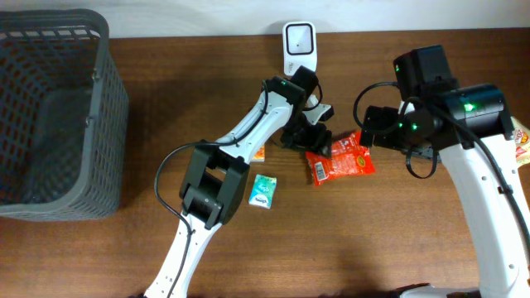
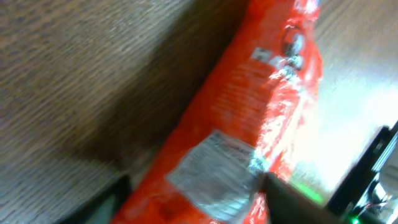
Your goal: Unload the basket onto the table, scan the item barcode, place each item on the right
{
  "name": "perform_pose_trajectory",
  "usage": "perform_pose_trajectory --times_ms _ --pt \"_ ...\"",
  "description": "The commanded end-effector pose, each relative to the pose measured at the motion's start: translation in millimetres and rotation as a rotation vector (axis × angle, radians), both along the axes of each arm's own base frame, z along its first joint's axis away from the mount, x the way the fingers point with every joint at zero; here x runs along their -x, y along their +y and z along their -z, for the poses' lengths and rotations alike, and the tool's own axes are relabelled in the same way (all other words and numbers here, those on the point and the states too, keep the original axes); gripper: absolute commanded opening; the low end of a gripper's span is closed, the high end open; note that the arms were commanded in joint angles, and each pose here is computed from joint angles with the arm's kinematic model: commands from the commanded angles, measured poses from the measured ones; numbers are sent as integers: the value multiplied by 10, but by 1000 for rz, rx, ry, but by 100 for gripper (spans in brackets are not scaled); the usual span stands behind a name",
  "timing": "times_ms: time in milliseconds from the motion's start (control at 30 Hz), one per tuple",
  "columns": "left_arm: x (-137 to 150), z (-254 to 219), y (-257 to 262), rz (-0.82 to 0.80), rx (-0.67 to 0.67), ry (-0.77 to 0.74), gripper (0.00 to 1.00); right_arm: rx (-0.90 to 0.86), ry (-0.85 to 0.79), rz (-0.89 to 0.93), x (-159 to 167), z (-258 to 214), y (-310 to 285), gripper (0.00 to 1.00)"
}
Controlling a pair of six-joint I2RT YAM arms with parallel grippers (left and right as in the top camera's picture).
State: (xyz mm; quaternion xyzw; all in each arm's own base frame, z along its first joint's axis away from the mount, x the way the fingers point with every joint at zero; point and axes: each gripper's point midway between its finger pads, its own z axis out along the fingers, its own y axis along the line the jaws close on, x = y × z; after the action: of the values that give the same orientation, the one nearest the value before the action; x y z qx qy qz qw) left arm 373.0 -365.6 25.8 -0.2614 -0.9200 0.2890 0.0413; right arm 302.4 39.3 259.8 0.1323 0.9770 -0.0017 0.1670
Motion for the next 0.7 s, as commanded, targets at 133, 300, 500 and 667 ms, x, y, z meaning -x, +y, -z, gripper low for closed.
perform_pose_trajectory --times_ms 133,300,500,667 --pt "37 171 19 7 -4 40 28 9 -25 10 -22 -70 -25 98" --pt "-127 151 253 -28 -100 -6 4 9 -26 10 -22 -71 -25 99" --pt "-598 -278 645 -101 -252 -187 0 9 -26 10 -22 -71 -25 98" --pt "-1044 -842 993 -185 -417 -451 0 9 -25 10 -23 -68 -25 98"
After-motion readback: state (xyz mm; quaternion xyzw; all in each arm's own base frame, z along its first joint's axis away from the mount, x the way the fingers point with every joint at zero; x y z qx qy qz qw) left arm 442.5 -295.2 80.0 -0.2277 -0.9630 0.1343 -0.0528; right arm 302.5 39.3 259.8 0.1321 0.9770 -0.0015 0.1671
